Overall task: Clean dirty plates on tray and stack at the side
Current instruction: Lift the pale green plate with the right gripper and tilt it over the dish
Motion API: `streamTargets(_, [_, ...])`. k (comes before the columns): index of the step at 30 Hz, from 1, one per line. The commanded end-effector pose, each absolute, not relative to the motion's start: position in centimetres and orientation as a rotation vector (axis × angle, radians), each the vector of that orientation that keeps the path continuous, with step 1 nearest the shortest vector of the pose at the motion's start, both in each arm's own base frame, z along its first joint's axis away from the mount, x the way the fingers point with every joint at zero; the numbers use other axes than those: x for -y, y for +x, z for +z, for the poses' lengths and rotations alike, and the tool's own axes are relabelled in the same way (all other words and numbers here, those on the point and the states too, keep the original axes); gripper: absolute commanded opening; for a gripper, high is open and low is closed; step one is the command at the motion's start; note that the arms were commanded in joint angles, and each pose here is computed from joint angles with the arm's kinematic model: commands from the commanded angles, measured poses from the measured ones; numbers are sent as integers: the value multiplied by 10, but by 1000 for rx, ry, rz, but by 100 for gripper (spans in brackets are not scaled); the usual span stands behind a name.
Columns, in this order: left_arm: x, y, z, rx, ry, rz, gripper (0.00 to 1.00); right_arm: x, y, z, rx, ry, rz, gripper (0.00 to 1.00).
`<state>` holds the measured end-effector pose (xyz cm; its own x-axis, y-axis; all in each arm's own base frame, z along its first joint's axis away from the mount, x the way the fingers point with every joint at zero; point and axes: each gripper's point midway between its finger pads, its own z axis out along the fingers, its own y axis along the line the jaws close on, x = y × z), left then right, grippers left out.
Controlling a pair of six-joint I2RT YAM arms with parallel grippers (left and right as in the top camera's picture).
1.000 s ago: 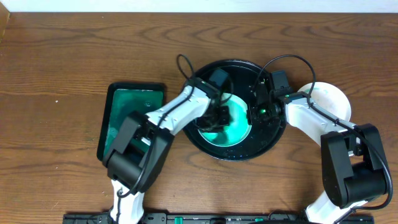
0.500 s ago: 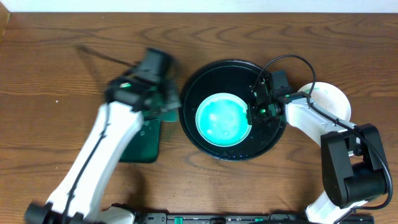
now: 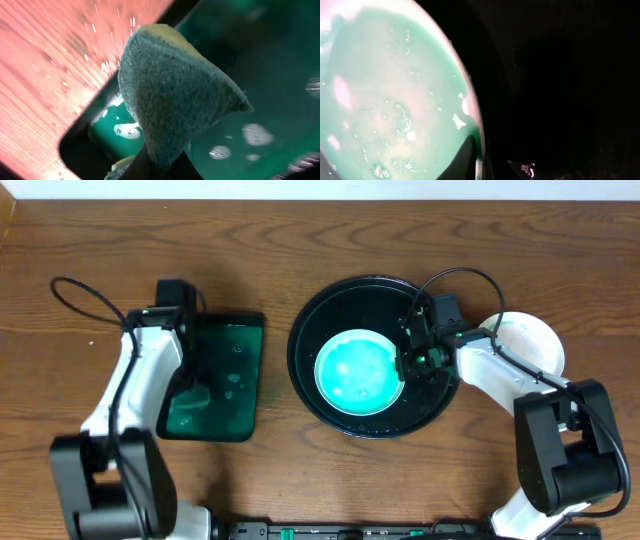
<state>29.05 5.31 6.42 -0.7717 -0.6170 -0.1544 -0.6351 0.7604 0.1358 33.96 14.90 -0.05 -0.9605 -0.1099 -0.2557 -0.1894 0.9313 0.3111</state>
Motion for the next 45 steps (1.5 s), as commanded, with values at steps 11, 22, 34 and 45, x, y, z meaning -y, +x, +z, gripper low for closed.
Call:
streamTargets(11, [-28,289,101,-2820,-945,-45,46,-148,334,13,-2877,-318,353,1])
streamTargets(22, [-21,259,195,-2533,-843,-171,71,-226,391,159,-2408,-585,304,1])
streamTargets(34, [-9,218,250,-2330,-752,-284,73,-358,404,173,-2027,-664,307,1])
streamTargets(45, [-9,212,239,-2400,-742,-259,77,-262,418,113,-2467,-416,640,43])
